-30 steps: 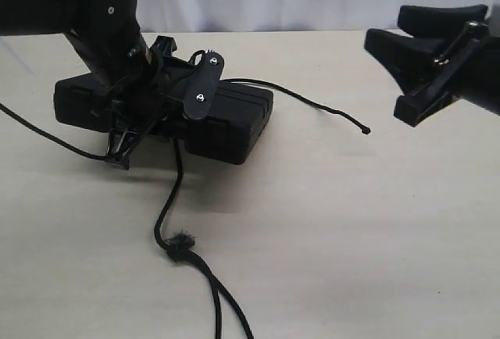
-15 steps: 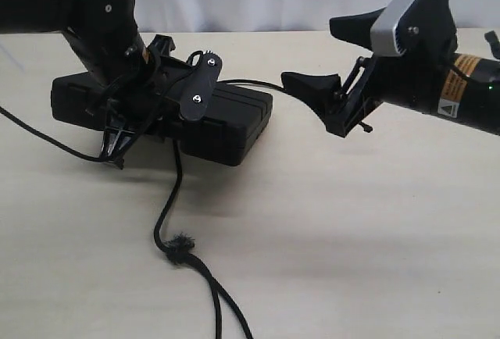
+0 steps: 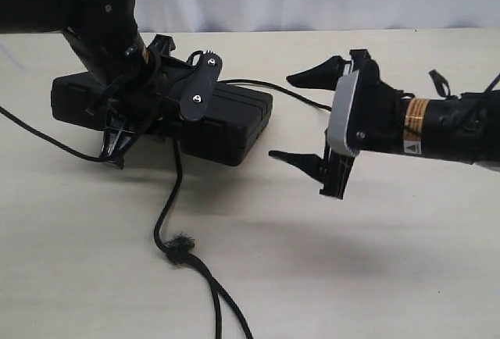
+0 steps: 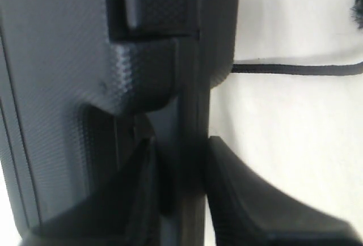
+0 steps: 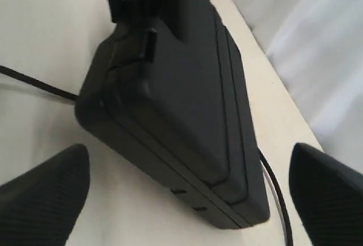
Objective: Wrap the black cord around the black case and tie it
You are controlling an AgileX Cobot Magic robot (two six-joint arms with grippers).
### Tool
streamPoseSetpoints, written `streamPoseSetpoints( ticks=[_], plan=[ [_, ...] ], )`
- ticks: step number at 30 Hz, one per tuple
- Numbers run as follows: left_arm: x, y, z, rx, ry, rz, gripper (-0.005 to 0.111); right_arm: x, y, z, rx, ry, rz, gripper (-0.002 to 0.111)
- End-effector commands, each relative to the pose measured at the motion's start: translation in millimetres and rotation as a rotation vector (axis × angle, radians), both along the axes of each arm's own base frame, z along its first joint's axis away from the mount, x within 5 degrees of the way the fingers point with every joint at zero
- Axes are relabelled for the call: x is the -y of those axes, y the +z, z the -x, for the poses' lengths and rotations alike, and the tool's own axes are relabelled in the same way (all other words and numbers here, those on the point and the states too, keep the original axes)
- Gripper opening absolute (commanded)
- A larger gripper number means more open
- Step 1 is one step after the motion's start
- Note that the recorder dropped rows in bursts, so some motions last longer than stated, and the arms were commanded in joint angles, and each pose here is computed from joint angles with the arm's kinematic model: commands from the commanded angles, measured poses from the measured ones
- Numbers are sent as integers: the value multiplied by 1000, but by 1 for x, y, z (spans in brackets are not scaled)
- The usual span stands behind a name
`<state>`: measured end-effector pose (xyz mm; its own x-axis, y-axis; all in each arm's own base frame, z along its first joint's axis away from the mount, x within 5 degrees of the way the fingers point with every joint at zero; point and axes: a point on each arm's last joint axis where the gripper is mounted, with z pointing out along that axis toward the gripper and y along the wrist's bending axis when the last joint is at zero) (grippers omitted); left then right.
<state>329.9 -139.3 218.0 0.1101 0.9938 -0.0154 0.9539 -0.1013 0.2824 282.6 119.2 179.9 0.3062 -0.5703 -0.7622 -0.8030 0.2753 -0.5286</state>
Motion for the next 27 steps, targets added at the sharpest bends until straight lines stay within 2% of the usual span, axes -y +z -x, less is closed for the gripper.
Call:
streamPoseSetpoints(
  ticks=[1,12,15,21,23,27],
  plan=[
    [1,12,0,57,-3,27,0,-18,-11,0,83,53,37,88],
    [2,12,0,54,1,35,0,-57,-50,-7,306,-92,180,88],
    [2,12,0,54,1,35,0,-62,-58,-8,343,-71,144,88],
    [2,12,0,54,1,35,0,-70,-67,-31,293,-154,70,88],
    [2,12,0,54,1,35,0,-72,-67,-34,304,-147,66,84],
    [2,12,0,58,1,37,0,-74,-63,-37,319,-145,58,60]
  ],
)
